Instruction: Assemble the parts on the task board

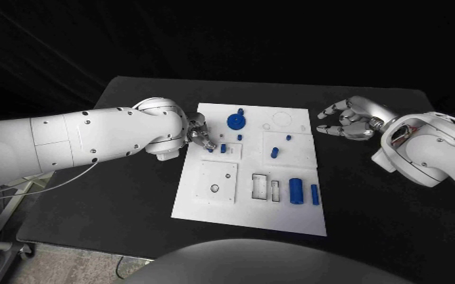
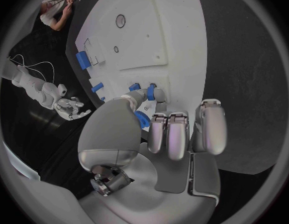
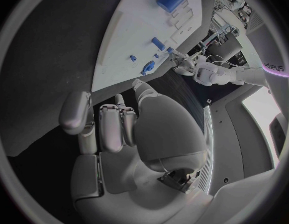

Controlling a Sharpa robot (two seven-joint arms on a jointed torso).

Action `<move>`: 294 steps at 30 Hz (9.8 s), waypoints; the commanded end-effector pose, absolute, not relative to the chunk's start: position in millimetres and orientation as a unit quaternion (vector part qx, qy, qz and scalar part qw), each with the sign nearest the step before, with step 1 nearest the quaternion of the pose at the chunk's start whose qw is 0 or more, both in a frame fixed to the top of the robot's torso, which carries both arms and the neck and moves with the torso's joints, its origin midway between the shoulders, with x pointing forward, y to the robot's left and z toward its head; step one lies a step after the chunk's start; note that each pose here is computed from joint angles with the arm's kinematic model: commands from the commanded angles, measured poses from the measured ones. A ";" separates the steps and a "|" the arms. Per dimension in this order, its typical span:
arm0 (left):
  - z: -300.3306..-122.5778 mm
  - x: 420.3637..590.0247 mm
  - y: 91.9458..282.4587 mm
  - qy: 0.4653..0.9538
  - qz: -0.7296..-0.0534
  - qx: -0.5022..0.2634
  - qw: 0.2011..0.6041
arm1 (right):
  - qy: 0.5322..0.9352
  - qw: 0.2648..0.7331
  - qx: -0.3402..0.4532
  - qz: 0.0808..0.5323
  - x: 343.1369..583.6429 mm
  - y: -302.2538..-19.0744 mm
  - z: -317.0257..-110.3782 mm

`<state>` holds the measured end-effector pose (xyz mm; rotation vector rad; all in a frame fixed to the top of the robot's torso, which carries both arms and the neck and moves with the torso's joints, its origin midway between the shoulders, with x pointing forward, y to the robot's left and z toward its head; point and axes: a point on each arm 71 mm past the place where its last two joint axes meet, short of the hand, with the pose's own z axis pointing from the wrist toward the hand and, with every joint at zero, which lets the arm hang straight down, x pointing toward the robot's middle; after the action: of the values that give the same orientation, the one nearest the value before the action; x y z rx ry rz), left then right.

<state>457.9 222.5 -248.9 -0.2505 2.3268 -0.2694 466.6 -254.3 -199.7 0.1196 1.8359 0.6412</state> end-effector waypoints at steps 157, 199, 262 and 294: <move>-249.0 486.2 154.7 0.761 -0.283 0.197 0.550 | 0.763 0.565 0.074 0.307 454.4 -269.2 -209.1; -199.3 478.2 192.6 0.738 -0.270 0.179 0.592 | 0.769 0.552 0.078 0.313 456.4 -266.0 -213.1; -231.4 467.7 201.8 0.759 -0.243 0.173 0.578 | 0.785 0.530 0.081 0.310 455.2 -268.8 -223.0; -239.9 469.1 206.4 0.779 -0.227 0.164 0.560 | 0.790 0.524 0.082 0.307 454.6 -269.0 -226.1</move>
<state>469.6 205.1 -236.1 0.3895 1.8047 -0.5481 455.2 -269.6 -224.8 0.2005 1.8755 0.7312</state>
